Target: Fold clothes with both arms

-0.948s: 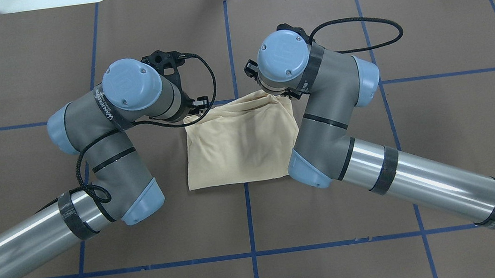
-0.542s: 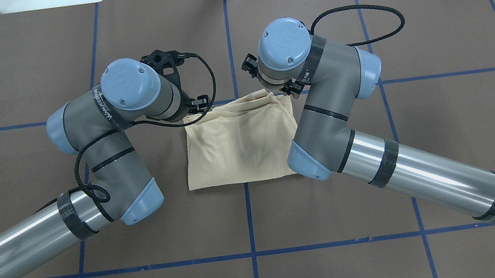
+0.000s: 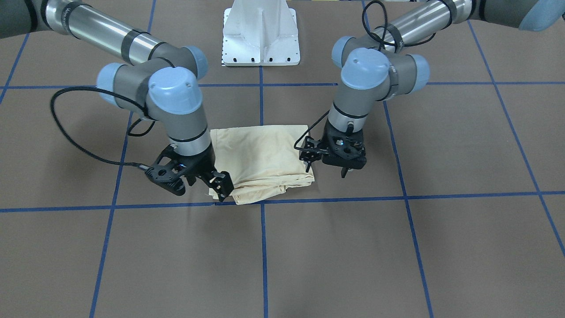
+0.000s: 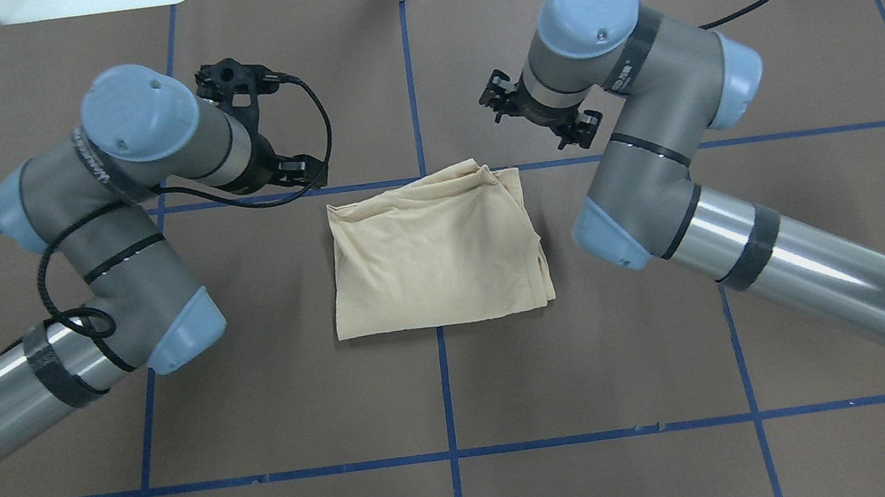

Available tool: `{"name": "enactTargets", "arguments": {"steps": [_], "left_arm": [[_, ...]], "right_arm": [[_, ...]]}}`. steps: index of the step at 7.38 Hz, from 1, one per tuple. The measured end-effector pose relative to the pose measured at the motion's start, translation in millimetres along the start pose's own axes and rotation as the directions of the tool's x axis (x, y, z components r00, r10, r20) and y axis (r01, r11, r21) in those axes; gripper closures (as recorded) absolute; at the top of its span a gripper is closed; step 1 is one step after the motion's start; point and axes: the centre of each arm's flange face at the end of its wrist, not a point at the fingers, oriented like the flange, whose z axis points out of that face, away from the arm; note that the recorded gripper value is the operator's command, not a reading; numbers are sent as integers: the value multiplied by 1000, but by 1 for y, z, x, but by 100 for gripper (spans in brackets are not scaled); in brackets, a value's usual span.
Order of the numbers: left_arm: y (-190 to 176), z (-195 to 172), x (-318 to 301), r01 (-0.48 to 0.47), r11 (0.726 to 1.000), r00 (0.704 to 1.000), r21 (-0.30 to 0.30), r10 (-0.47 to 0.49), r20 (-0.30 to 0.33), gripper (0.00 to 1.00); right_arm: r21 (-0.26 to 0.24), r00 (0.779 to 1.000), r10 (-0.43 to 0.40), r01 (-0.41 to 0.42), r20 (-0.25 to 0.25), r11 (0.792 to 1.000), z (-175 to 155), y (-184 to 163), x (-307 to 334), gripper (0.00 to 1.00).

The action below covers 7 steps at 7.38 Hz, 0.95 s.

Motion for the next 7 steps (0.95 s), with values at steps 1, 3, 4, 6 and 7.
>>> {"name": "enactTargets", "arguments": {"steps": [1,3,4,6,7], "left_arm": [[-3,-14,-50,-73,997,997,-10,73,16,0],[-2,-53,-169,-198,980,979,-35,200,45,0],[10,-75,-231,-222,974,972,-45,224,66,0],[63,-102,-327,-163,983,978,-78,172,119,0],[81,-110,-358,-119,989,980,-88,131,151,0]], "right_arm": [[-25,997,-78,77,-16,997,-10,-39,61,0],[-62,974,-223,220,-44,973,-31,-108,188,0],[-78,954,-295,290,-55,954,-42,-136,258,0],[-105,905,-419,410,-74,906,-61,-167,390,0],[-120,882,-465,455,-71,882,-70,-175,448,0]]}}
